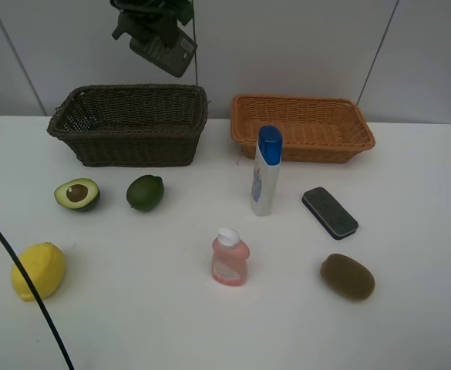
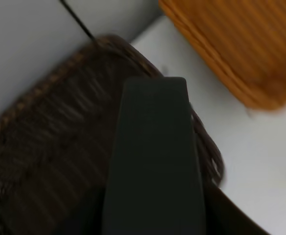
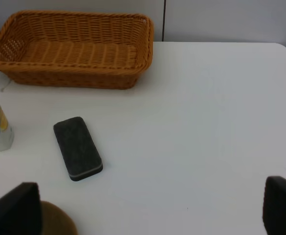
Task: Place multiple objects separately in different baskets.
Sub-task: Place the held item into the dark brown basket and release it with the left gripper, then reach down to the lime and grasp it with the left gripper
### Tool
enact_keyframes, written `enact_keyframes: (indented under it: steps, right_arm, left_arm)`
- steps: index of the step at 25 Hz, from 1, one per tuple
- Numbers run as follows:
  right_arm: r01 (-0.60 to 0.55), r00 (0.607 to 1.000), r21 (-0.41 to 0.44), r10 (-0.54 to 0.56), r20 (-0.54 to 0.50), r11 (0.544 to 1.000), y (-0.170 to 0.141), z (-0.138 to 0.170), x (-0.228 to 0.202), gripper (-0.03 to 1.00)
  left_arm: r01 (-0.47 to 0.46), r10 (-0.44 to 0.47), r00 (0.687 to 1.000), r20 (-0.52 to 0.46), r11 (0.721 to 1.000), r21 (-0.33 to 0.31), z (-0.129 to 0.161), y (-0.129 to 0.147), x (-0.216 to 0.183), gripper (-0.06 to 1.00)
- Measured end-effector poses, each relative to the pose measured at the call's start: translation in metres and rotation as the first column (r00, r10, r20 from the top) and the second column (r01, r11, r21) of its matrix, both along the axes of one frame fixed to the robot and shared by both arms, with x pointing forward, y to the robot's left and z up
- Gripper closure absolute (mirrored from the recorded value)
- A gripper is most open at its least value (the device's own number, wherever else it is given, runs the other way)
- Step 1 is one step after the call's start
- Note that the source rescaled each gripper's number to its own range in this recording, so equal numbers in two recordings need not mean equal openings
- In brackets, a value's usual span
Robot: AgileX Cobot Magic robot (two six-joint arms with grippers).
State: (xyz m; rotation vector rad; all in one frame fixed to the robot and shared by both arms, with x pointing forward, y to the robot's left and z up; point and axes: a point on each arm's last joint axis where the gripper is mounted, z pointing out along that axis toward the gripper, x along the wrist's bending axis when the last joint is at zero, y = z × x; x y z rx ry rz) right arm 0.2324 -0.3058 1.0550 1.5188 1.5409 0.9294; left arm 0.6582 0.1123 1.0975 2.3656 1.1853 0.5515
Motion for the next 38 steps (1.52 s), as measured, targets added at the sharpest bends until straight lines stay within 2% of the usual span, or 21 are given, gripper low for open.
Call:
enact_keyframes:
  steps: [2, 5, 11, 13, 16, 17, 19, 23, 27, 30, 33, 35, 38]
  right_arm:
    - [0.000, 1.000, 0.000, 0.000, 0.000, 1.000, 0.000, 0.000, 0.000, -0.03]
    - [0.000, 1.000, 0.000, 0.000, 0.000, 1.000, 0.000, 0.000, 0.000, -0.03]
    - [0.000, 1.000, 0.000, 0.000, 0.000, 1.000, 0.000, 0.000, 0.000, -0.03]
    - [0.000, 1.000, 0.000, 0.000, 0.000, 1.000, 0.000, 0.000, 0.000, -0.03]
    - [0.000, 1.000, 0.000, 0.000, 0.000, 1.000, 0.000, 0.000, 0.000, -0.03]
    - [0.000, 1.000, 0.000, 0.000, 0.000, 1.000, 0.000, 0.000, 0.000, -0.03]
    - [0.000, 1.000, 0.000, 0.000, 0.000, 1.000, 0.000, 0.000, 0.000, -0.03]
    - [0.000, 1.000, 0.000, 0.000, 0.000, 1.000, 0.000, 0.000, 0.000, -0.03]
    - [0.000, 1.000, 0.000, 0.000, 0.000, 1.000, 0.000, 0.000, 0.000, -0.03]
    - [0.000, 1.000, 0.000, 0.000, 0.000, 1.000, 0.000, 0.000, 0.000, -0.03]
    - [0.000, 1.000, 0.000, 0.000, 0.000, 1.000, 0.000, 0.000, 0.000, -0.03]
    - [0.000, 1.000, 0.000, 0.000, 0.000, 1.000, 0.000, 0.000, 0.000, -0.03]
    - [0.000, 1.000, 0.000, 0.000, 0.000, 1.000, 0.000, 0.000, 0.000, -0.03]
  left_arm:
    - [-0.048, 0.049, 0.999, 0.018, 0.998, -0.049, -0.019, 0.004, 0.020, 0.93]
    - [-0.111, 0.112, 0.994, 0.016, 0.991, -0.081, -0.052, 0.005, 0.040, 0.93]
    - [-0.154, 0.153, 0.988, -0.023, 0.987, -0.047, -0.106, 0.003, 0.059, 0.93]
    - [-0.155, 0.153, 0.988, -0.036, 0.987, -0.038, -0.119, 0.002, 0.062, 0.84]
    - [-0.152, 0.151, 0.988, -0.033, 0.988, -0.033, -0.124, 0.002, 0.064, 0.49]
    - [-0.152, 0.151, 0.988, -0.031, 0.988, -0.029, -0.124, 0.002, 0.064, 0.38]
    - [-0.154, 0.153, 0.988, -0.035, 0.988, -0.022, -0.125, 0.003, 0.064, 0.25]
    - [-0.203, 0.204, 0.970, -0.132, 0.979, 0.020, -0.118, 0.006, 0.058, 0.21]
    - [-0.275, 0.292, 0.908, -0.301, 0.956, 0.097, -0.093, 0.012, 0.043, 0.21]
    - [-0.297, 0.288, 0.898, -0.334, 0.955, 0.024, -0.072, 0.007, 0.036, 0.21]
    - [-0.295, 0.265, 0.906, -0.330, 0.954, -0.044, -0.046, 0.006, 0.025, 0.21]
    - [-0.291, 0.258, 0.911, -0.322, 0.955, -0.060, -0.026, 0.011, 0.009, 0.21]
    - [-0.278, 0.237, 0.897, -0.373, 0.959, -0.060, -0.012, 0.017, -0.028, 0.21]
